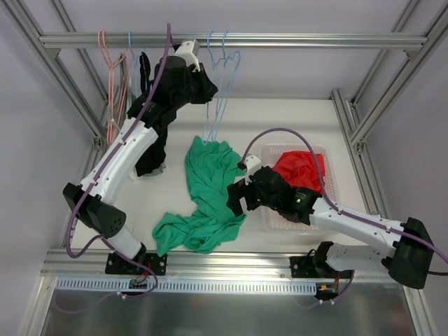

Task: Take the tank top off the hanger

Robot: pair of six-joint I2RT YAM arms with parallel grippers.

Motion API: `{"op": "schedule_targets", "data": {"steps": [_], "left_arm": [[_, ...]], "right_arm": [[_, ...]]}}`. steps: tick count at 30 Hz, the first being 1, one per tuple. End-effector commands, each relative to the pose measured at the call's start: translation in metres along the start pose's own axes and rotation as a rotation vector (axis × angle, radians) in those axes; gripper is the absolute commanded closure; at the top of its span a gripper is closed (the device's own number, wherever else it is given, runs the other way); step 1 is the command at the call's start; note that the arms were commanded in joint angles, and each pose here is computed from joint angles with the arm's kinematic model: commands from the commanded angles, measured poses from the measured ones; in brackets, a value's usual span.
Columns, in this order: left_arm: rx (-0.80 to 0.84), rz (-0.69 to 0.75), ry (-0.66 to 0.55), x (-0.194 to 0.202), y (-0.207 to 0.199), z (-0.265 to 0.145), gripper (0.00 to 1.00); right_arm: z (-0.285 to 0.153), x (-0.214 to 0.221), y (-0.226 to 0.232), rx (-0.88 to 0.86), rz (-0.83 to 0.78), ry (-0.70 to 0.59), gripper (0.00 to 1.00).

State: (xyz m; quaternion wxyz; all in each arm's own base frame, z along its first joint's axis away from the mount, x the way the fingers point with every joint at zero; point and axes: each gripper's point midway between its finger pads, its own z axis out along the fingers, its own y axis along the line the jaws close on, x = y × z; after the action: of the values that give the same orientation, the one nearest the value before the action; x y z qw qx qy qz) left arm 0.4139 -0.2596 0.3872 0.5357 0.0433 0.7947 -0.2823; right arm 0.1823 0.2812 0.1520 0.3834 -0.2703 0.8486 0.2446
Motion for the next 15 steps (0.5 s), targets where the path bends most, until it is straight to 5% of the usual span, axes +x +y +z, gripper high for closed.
{"op": "schedule_targets", "data": {"steps": [1, 3, 10, 15], "left_arm": [[0.031, 0.045, 0.012, 0.001, -0.008, -0.001, 1.0], [0.021, 0.05, 0.009, 0.001, -0.006, -0.001, 0.99], [-0.147, 0.066, -0.086, -0.015, 0.024, -0.032, 0.5], [-0.162, 0.093, -0.135, -0.029, 0.026, -0.056, 0.29]], "right_arm": [[0.009, -0.018, 0.012, -0.057, 0.016, -0.065, 0.01], [0.015, -0.017, 0.012, -0.055, 0.016, -0.059, 0.0], [0.034, -0.017, 0.016, -0.085, -0.036, -0.02, 0.0], [0.047, -0.016, 0.027, -0.161, -0.027, 0.003, 0.01]]}}
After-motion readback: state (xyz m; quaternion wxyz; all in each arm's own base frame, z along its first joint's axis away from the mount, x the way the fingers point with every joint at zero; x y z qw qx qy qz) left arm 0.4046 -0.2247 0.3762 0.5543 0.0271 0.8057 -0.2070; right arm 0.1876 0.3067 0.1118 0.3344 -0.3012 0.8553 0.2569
